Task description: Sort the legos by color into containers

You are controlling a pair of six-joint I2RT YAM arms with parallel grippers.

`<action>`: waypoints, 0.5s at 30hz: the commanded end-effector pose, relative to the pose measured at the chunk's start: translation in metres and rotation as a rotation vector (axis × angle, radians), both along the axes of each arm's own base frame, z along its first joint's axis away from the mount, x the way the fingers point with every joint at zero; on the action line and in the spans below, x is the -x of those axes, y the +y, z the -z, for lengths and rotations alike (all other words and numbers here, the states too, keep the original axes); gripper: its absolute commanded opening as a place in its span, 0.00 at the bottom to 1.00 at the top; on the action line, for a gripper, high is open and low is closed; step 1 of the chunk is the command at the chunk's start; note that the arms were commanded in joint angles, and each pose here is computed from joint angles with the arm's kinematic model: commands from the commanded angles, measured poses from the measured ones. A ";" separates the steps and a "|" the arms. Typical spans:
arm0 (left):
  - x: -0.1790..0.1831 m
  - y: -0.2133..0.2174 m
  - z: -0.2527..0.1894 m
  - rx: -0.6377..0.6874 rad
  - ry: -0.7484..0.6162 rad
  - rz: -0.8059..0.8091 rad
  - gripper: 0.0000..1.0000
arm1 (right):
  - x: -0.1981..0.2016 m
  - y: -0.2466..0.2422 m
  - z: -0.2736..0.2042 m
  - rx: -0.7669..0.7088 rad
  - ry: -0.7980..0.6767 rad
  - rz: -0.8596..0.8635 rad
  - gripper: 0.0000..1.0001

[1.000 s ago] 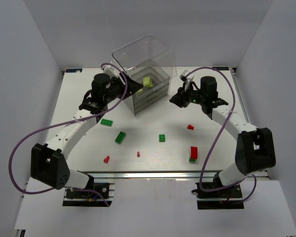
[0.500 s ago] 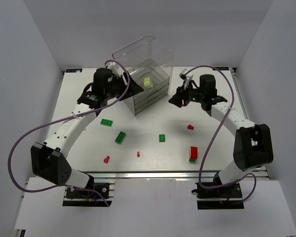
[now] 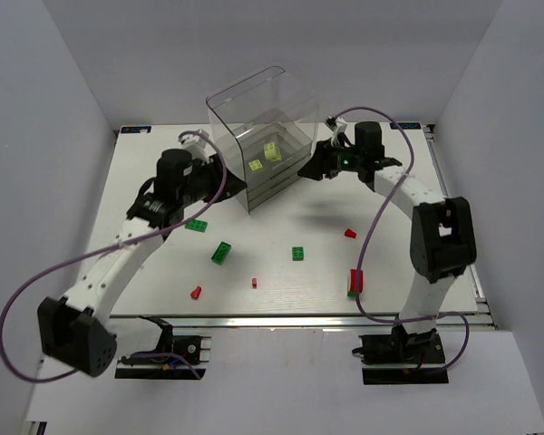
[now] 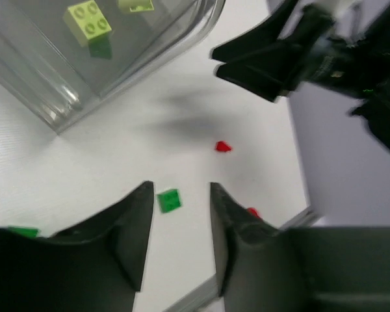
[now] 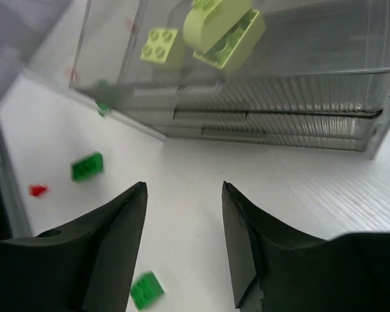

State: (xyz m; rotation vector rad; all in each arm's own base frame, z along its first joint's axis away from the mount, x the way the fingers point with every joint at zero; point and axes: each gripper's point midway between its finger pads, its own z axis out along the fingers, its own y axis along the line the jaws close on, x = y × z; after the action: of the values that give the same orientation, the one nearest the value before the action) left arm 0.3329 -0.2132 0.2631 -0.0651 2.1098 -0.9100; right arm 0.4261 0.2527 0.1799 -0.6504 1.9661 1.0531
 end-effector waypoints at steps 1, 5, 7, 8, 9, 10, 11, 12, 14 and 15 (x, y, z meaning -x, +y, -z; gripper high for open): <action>0.014 0.019 -0.052 0.092 -0.202 -0.080 0.54 | -0.009 0.017 -0.006 -0.148 0.272 0.061 0.59; 0.030 0.035 -0.046 0.116 -0.204 -0.155 0.72 | -0.020 0.025 0.009 -0.212 0.400 0.129 0.67; 0.036 0.044 -0.042 0.129 -0.195 -0.198 0.73 | -0.024 0.027 0.021 -0.223 0.459 0.168 0.67; 0.039 0.045 -0.041 0.136 -0.190 -0.206 0.72 | -0.025 0.027 0.026 -0.226 0.488 0.183 0.66; 0.040 0.047 -0.039 0.142 -0.188 -0.219 0.73 | -0.026 0.027 0.034 -0.233 0.536 0.206 0.65; 0.043 0.050 -0.036 0.152 -0.182 -0.235 0.73 | -0.026 0.028 0.035 -0.247 0.549 0.208 0.65; 0.045 0.052 -0.035 0.156 -0.178 -0.245 0.73 | -0.026 0.029 0.036 -0.257 0.560 0.207 0.64; 0.046 0.054 -0.030 0.161 -0.164 -0.257 0.73 | -0.025 0.031 0.041 -0.275 0.603 0.214 0.62; 0.048 0.057 -0.030 0.167 -0.163 -0.278 0.73 | -0.029 0.036 0.040 -0.310 0.606 0.206 0.60; 0.048 0.058 -0.029 0.170 -0.164 -0.283 0.73 | -0.034 0.037 0.041 -0.329 0.628 0.213 0.56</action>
State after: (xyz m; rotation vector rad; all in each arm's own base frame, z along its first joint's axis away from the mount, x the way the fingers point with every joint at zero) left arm 0.2843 -0.1641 0.2907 -0.2848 1.8423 -0.9030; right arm 0.4460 0.2780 0.1174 0.0216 2.3058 1.4162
